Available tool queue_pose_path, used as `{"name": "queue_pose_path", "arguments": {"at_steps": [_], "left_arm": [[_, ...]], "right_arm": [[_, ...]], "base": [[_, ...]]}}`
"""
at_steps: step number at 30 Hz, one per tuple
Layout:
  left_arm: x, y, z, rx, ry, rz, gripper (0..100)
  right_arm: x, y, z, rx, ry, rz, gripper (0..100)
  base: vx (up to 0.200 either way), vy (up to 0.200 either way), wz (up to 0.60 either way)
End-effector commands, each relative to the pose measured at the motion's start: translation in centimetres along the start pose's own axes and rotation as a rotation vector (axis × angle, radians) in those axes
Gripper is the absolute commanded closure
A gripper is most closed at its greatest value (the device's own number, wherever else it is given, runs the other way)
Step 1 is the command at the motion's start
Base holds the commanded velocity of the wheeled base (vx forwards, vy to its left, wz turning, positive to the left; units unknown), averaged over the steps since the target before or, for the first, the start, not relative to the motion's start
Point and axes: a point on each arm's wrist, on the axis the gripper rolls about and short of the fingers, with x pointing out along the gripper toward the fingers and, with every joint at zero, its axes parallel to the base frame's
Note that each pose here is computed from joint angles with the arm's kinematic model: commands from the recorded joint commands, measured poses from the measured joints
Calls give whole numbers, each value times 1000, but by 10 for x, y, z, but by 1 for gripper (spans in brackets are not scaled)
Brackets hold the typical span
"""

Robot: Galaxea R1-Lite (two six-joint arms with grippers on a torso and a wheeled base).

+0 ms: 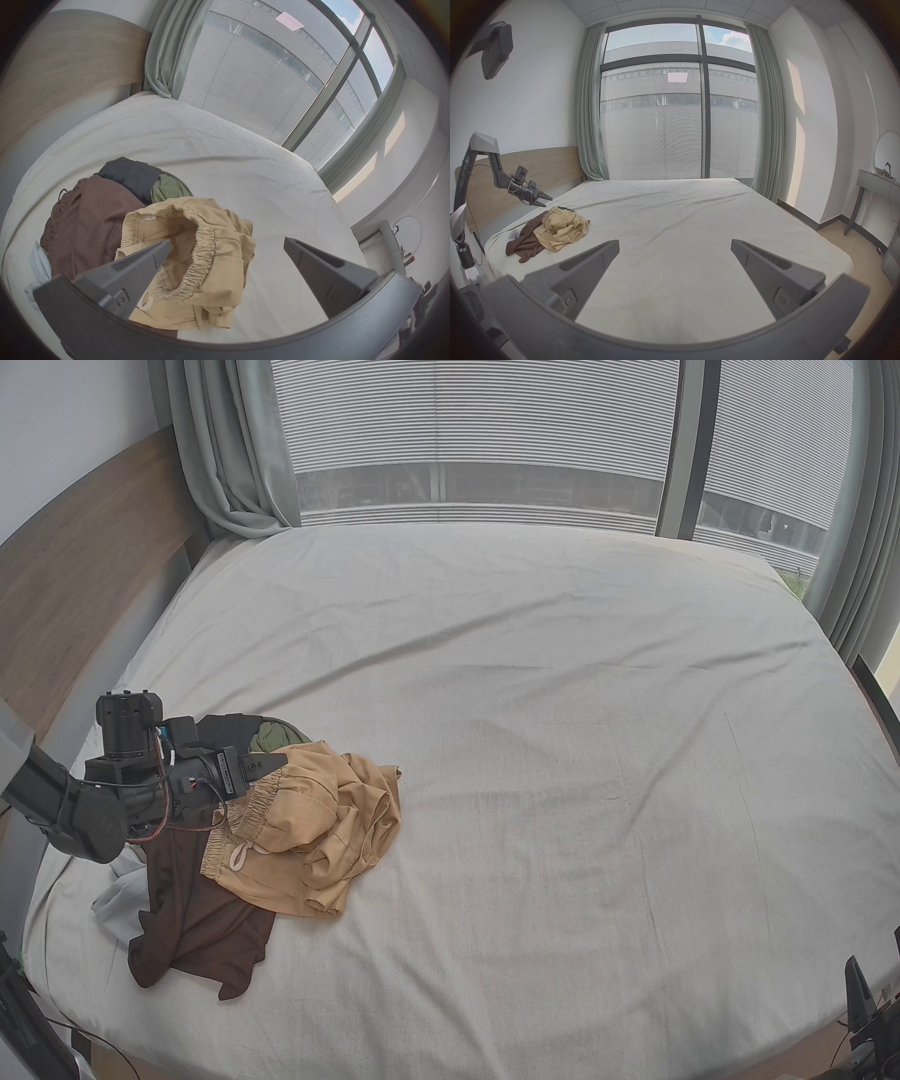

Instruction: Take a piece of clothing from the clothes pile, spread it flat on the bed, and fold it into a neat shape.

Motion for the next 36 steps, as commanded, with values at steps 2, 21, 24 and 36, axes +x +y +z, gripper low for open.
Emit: {"name": "queue_pose_path", "arguments": {"at_steps": [2, 21, 24, 36], "left_arm": [[17, 8, -9, -12, 40, 8, 0], [58, 10, -27, -2, 57, -25, 0], [61, 11, -27, -6, 41, -28, 0], [61, 11, -30, -16, 49, -37, 100]], "right_arm": [[0, 0, -5, 0, 1, 0, 0], [0, 0, -5, 2, 1, 0, 0], [0, 0, -5, 2, 1, 0, 0], [0, 0, -5, 3, 1, 0, 0]], "base": [[0, 0, 0], [0, 0, 0], [0, 0, 0], [0, 0, 0]]}}
